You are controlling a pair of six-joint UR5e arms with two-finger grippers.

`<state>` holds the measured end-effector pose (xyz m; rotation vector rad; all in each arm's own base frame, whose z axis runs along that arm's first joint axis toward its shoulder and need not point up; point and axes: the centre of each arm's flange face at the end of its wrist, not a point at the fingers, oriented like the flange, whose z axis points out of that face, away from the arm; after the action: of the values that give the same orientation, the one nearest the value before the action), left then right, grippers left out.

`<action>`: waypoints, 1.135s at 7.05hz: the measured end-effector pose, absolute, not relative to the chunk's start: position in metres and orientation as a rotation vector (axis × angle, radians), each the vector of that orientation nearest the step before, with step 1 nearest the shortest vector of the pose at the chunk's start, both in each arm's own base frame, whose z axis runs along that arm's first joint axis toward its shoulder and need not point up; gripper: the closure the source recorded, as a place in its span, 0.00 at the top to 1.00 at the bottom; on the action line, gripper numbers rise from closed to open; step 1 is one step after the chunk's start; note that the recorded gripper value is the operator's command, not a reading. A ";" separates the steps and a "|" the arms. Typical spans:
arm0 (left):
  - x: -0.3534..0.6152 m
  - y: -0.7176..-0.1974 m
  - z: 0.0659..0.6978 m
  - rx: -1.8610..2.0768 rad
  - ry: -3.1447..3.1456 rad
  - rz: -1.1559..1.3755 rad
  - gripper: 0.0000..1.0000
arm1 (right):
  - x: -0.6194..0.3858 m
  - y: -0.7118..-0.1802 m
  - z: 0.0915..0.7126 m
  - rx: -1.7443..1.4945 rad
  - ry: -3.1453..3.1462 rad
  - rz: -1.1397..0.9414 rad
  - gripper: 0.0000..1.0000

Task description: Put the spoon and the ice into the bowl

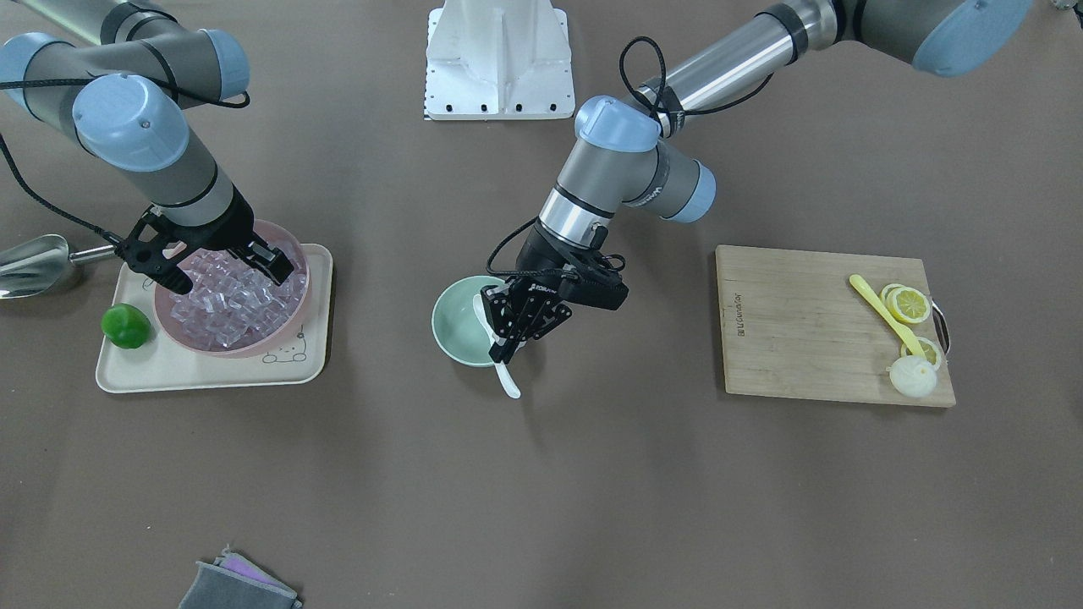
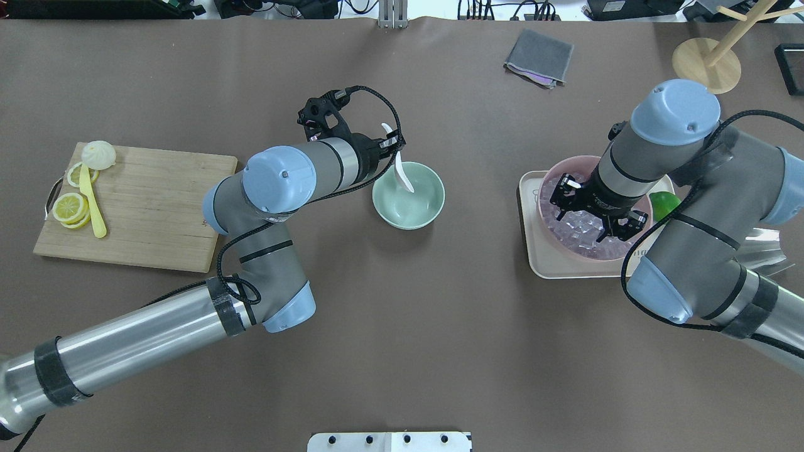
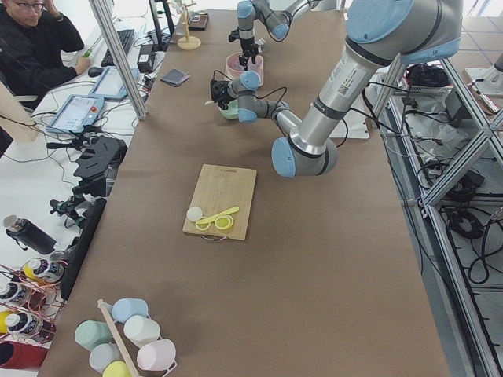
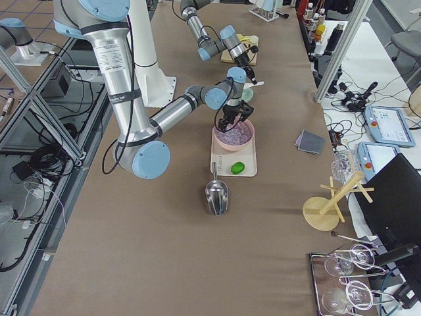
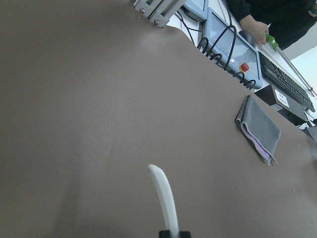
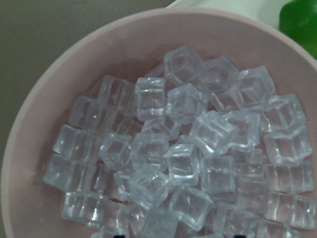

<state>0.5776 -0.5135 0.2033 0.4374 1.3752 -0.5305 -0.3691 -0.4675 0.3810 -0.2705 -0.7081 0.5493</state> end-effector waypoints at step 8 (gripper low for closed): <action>0.551 -0.511 0.181 0.549 1.385 -0.410 0.98 | -0.325 -0.487 0.356 -0.266 -0.748 0.608 0.00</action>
<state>0.5511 -0.5114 0.1810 0.5491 1.3852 -0.4099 -0.3249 -0.4873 0.3563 -0.2659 -0.7481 0.6084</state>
